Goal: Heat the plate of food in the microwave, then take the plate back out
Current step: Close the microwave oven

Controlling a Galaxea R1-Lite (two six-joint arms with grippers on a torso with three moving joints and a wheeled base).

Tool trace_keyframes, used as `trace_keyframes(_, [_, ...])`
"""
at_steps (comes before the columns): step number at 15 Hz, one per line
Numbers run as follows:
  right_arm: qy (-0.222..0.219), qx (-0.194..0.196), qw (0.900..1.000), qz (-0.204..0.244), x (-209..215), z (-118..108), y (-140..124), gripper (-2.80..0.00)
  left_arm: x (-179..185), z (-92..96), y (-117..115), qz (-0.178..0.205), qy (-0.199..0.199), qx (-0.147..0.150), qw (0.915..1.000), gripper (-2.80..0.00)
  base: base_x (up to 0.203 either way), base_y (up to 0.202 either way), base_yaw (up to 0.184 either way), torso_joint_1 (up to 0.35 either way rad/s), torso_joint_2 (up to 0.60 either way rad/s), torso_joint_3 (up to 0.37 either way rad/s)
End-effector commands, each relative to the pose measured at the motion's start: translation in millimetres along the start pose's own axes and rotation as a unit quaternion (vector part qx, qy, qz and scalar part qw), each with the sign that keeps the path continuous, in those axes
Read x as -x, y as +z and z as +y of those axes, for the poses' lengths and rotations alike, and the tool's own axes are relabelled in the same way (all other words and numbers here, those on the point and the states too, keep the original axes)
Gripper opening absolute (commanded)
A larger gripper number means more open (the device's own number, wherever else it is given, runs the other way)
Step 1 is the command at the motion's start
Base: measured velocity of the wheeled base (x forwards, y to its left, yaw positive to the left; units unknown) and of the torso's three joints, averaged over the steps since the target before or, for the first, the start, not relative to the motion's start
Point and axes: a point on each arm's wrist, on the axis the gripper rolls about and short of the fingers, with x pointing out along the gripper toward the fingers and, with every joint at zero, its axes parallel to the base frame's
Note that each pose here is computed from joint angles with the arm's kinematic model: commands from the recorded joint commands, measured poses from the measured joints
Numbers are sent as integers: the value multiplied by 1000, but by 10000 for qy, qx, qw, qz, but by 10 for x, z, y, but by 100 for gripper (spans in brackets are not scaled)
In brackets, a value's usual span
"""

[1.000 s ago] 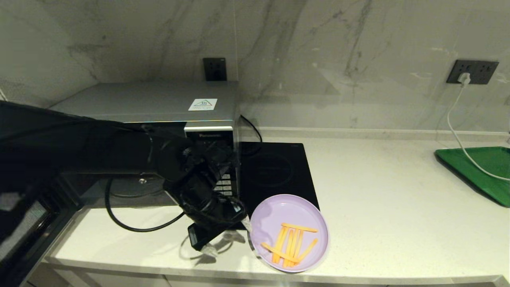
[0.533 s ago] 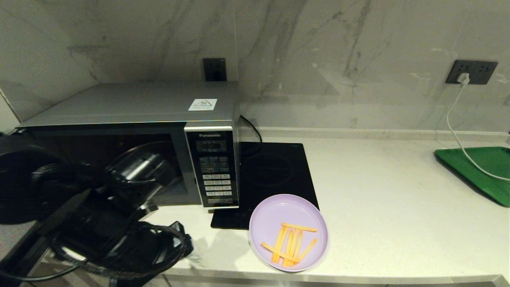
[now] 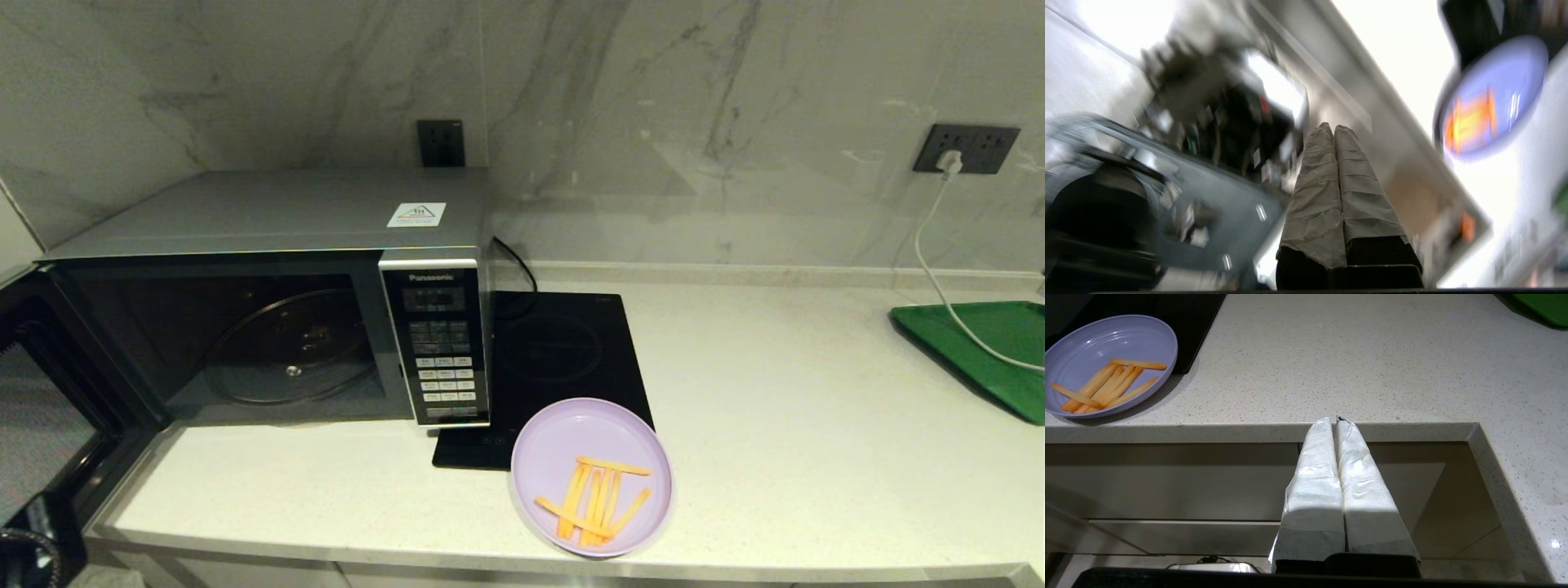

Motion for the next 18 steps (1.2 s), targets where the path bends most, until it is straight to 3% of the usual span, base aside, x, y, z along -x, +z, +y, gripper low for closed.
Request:
trace_keyframes(1, [-2, -4, 10000, 6, 0, 0, -1, -280, 254, 185, 97, -1061, 159, 302, 9938, -280, 0, 0, 0, 0, 0, 0])
trace_keyframes(3, [-2, 4, 10000, 6, 0, 0, -1, -280, 557, 118, 231, -2006, 359, -51, 9790, -280, 0, 0, 0, 0, 0, 0])
trace_keyframes(6, [-2, 2, 10000, 6, 0, 0, -1, -280, 873, -3, 388, -3118, 1140, -547, 9417, -280, 0, 0, 0, 0, 0, 0])
trace_keyframes(7, [-2, -4, 10000, 6, 0, 0, -1, -280, 892, -38, 477, -3285, 1438, -687, 9310, -280, 0, 0, 0, 0, 0, 0])
trace_keyframes(9, [-2, -4, 10000, 6, 0, 0, -1, -280, 896, -34, 724, -3723, 2110, -855, 8997, -280, 0, 0, 0, 1, 1, 14])
trace_keyframes(11, [-2, -4, 10000, 6, 0, 0, -1, -280, 850, 28, 1012, -3845, 2693, -1106, 8760, -280, 0, 0, 0, 0, 0, 0])
trace_keyframes(14, [-2, -4, 10000, 6, 0, 0, -1, -280, 793, 201, 1332, -3825, 3252, -1055, 8584, -280, 0, 0, 0, 0, 0, 0])
trace_keyframes(18, [-2, -4, 10000, 6, 0, 0, -1, -280, 732, 287, 1321, -3635, 3201, -1001, 8691, -280, 0, 0, 0, 0, 0, 0])
